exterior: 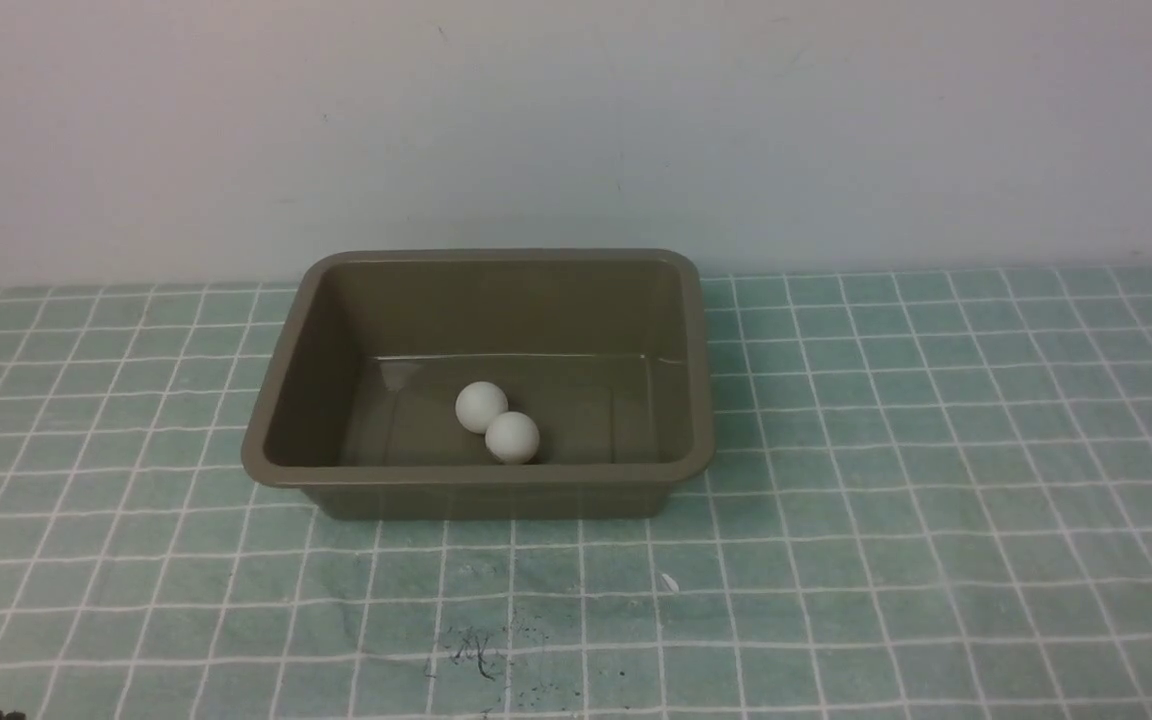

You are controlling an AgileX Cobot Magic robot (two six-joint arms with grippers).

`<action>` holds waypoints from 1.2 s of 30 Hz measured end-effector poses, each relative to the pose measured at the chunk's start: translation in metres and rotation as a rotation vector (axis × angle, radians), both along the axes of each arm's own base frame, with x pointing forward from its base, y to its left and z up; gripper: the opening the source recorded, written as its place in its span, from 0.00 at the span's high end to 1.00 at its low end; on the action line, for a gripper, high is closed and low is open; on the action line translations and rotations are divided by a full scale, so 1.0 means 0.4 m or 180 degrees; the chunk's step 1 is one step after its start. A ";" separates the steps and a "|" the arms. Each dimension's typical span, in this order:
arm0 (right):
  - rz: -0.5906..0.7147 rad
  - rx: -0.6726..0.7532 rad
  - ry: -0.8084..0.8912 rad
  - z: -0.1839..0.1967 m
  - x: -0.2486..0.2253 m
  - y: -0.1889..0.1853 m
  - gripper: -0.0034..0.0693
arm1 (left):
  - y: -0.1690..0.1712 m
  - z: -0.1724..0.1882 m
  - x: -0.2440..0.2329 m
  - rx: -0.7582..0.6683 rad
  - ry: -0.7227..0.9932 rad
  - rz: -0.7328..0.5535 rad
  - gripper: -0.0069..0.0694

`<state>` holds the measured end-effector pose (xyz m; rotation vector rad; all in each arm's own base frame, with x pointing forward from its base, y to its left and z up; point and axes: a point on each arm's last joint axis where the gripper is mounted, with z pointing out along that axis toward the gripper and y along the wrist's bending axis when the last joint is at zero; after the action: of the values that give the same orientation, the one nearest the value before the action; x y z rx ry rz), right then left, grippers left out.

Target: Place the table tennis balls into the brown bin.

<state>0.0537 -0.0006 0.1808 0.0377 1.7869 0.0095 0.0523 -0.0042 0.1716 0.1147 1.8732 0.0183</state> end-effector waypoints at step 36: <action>-0.0037 0.0003 -0.0004 0.000 0.000 -0.002 0.97 | 0.000 0.000 0.000 0.0000 0.0000 0.0000 0.92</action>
<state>0.0537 -0.0013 0.1809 0.0487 1.7855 0.0019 0.0523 -0.0042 0.1716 0.1147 1.8732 0.0183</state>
